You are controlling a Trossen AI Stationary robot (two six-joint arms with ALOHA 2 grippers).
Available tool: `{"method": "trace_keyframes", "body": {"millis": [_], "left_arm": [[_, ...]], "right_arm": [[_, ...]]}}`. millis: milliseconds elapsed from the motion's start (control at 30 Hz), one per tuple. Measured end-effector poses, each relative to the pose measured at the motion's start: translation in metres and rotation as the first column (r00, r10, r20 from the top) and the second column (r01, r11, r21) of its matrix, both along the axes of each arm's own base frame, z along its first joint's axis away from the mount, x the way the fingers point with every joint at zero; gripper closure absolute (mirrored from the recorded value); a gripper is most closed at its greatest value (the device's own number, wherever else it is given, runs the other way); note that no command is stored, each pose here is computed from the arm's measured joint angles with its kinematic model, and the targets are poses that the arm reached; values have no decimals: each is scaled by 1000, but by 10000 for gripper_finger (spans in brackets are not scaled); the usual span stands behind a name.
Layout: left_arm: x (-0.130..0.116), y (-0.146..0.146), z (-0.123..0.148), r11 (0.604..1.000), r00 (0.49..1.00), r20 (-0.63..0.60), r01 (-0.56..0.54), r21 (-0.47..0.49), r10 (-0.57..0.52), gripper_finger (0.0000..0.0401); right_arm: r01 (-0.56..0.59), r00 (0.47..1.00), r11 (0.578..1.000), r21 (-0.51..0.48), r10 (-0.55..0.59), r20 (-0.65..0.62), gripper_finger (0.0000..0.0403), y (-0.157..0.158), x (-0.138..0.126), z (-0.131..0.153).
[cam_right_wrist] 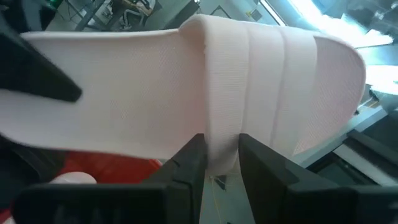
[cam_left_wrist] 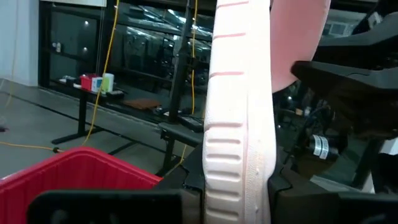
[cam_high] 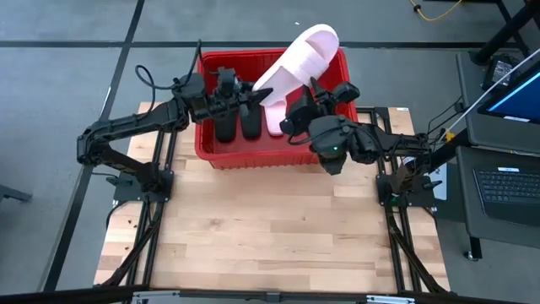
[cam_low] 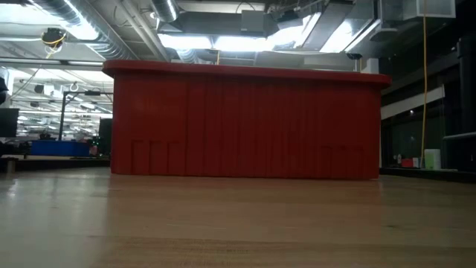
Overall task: Pick and place slides into bin
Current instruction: Put the pink slipper into the red bin
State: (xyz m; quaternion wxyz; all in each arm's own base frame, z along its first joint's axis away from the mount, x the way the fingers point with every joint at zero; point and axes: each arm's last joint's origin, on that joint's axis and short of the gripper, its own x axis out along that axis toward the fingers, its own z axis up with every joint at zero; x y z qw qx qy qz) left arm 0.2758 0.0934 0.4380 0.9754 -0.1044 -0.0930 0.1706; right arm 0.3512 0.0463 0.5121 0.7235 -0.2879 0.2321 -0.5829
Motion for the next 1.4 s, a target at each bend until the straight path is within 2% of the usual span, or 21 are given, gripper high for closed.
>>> {"method": "trace_keyframes", "body": {"millis": [67,333,533,667,767,1400], "left_arm": [[-1,3,1,1000,1000,8,-2,1,2,343],[-7,18,3,998,997,32,-64,-1,64,343],[-8,23,3,998,997,44,-66,-16,67,343],[-5,21,3,999,997,61,-52,-10,53,343],[-1,20,0,999,998,54,-31,-17,32,343],[5,14,-3,999,999,45,26,-37,-24,343]], "right_arm": [[-1,1000,1000,-6,1,-29,305,0,0,1],[4,1000,1000,-1,-4,-2,282,0,0,3],[-4,1000,1000,-2,4,-11,223,1,3,0],[-70,998,997,9,70,-4,181,0,8,-1],[-55,998,998,7,55,-3,164,-6,11,-1],[72,997,997,7,-72,15,160,-49,13,3]]}}
